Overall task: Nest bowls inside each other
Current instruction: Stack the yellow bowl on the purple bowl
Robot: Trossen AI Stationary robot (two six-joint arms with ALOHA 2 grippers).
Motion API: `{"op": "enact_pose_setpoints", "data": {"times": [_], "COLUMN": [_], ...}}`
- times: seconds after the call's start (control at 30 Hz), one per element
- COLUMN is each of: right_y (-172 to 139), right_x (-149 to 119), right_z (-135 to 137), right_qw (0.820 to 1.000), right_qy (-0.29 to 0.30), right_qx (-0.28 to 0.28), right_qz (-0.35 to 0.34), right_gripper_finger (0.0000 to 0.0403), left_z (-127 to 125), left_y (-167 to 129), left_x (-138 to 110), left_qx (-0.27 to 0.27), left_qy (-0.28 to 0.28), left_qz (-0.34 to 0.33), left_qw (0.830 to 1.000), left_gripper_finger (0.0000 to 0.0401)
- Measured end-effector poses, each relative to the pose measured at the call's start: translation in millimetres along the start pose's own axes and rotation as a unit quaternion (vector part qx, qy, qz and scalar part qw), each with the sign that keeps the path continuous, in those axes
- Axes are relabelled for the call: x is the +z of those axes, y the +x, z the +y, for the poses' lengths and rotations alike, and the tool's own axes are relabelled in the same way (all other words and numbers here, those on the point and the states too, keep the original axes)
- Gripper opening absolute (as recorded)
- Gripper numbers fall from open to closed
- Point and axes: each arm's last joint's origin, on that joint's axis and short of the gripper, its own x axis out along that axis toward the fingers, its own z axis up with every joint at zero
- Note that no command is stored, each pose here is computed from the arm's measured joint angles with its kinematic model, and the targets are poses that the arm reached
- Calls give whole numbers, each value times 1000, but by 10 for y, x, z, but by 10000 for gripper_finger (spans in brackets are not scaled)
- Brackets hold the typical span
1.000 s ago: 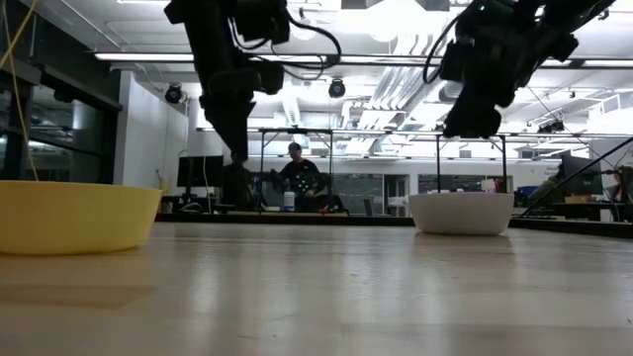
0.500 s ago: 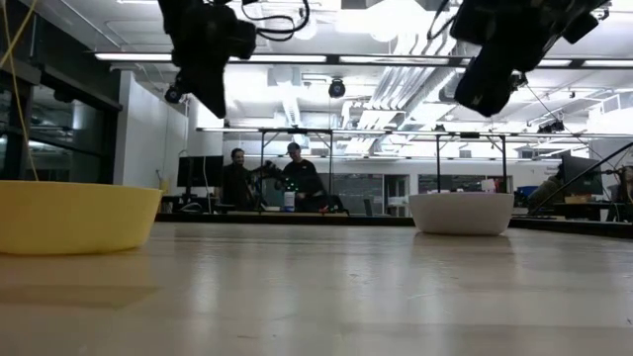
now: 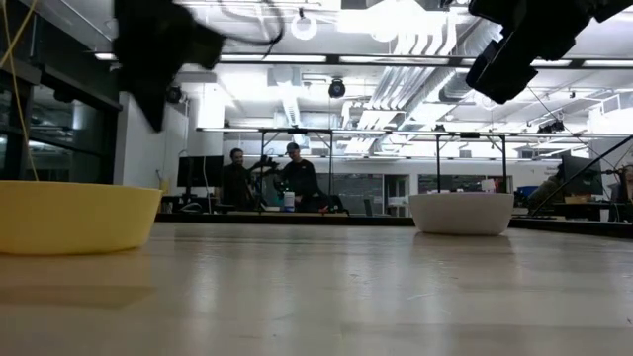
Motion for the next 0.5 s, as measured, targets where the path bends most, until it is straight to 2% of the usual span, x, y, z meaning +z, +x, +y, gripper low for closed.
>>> {"op": "enact_pose_setpoints", "data": {"times": [0.1, 0.17, 0.43, 0.5], "right_y": [5, 6, 7, 7], "right_x": [-11, -11, -11, -11], "right_z": [37, 48, 57, 58], "right_qw": [1000, 1000, 1000, 1000], "right_qy": [-7, -9, -2, -2], "right_qx": [1, -1, -2, -2], "right_qz": [1, -2, -3, -3], "right_gripper_finger": [112, 112, 112, 112], "left_z": [-27, -72, -191, -218], "left_y": [183, 252, 261, 254], "left_x": [-197, -272, -405, -448], "left_qx": [20, 17, 9, 8], "left_qy": [-45, -66, -150, -157], "left_qz": [17, 6, -14, -12], "left_qw": [999, 998, 989, 988], "left_gripper_finger": [42, 42, 42, 42]}}
